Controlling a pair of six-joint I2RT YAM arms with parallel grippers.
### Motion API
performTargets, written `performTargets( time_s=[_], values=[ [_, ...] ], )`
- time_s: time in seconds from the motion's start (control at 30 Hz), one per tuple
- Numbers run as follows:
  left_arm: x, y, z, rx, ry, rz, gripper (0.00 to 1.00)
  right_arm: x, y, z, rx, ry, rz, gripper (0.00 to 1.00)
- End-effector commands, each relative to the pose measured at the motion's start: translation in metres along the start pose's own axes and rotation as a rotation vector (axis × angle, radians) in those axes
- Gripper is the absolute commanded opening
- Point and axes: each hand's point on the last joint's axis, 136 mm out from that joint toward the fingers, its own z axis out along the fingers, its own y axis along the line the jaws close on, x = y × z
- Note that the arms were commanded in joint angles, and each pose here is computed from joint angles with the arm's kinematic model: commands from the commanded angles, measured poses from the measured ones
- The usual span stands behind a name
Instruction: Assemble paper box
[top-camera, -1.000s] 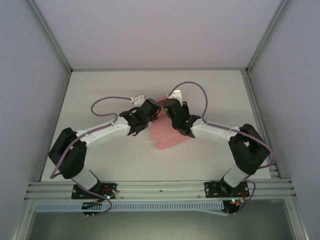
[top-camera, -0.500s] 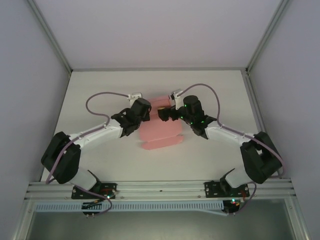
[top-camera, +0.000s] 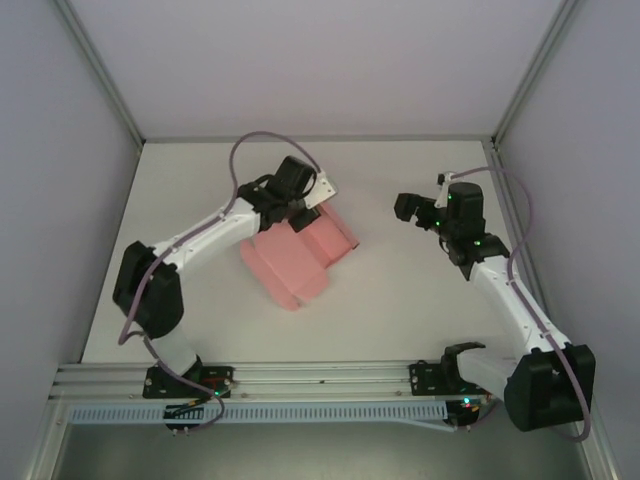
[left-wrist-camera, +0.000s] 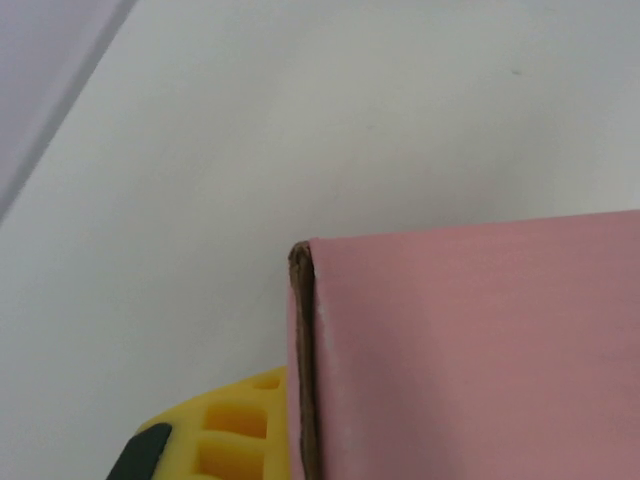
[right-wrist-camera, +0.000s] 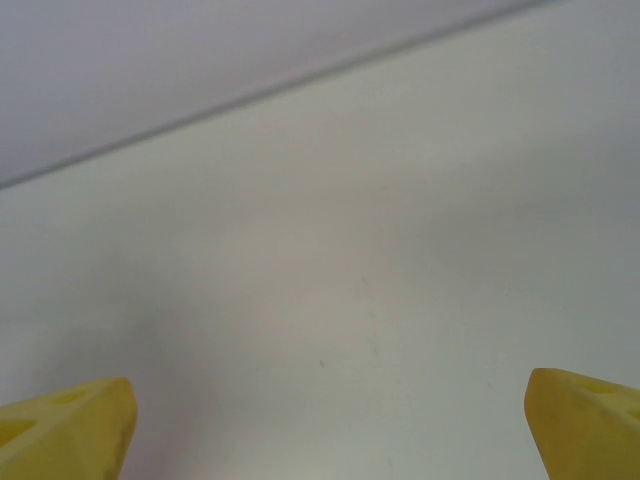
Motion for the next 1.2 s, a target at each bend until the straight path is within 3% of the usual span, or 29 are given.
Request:
performTargets(
  time_s=[0.0, 0.13, 0.37, 0.57, 0.63, 0.73, 0.97, 1.03, 1.17],
  values=[
    [0.023, -0.029, 0.012, 0.152, 0.2, 0.327, 0.0, 0.034, -0.003, -0.004, -0.02, 0.136, 0.057, 1.0],
    [0.023, -0.046, 0.05, 0.104, 0.342, 0.493, 0.0, 0.041, -0.015, -0.005, 0.012, 0.134, 0.055, 1.0],
    [0.0, -0.057, 0.105, -0.078, 0.308, 0.62, 0.0, 0.046, -0.034, -0.006, 0.024, 0.119, 0.123, 1.0],
    [0.011, -0.089, 0.134, -0.077, 0.32, 0.687, 0.0, 0.047, -0.048, -0.01, 0.053, 0.112, 0.16, 1.0],
    [0.008, -0.094, 0.135, -0.062, 0.308, 0.662, 0.16, 0.049, -0.053, -0.01, 0.062, 0.122, 0.17, 1.0],
    [-0.008, -0.094, 0.12, -0.04, 0.247, 0.614, 0.47, 0.051, -0.053, -0.01, 0.055, 0.142, 0.157, 1.0],
    [-0.053, -0.085, 0.065, -0.026, 0.037, 0.517, 0.78, 0.043, -0.051, -0.007, 0.052, 0.158, 0.126, 1.0],
    [-0.067, -0.08, 0.043, -0.031, -0.027, 0.462, 1.0, 0.038, -0.04, -0.005, -0.007, 0.158, 0.088, 1.0],
    [-0.097, -0.061, -0.015, -0.085, -0.202, 0.26, 1.0, 0.036, -0.02, 0.007, -0.134, 0.189, 0.047, 1.0]
  ],
)
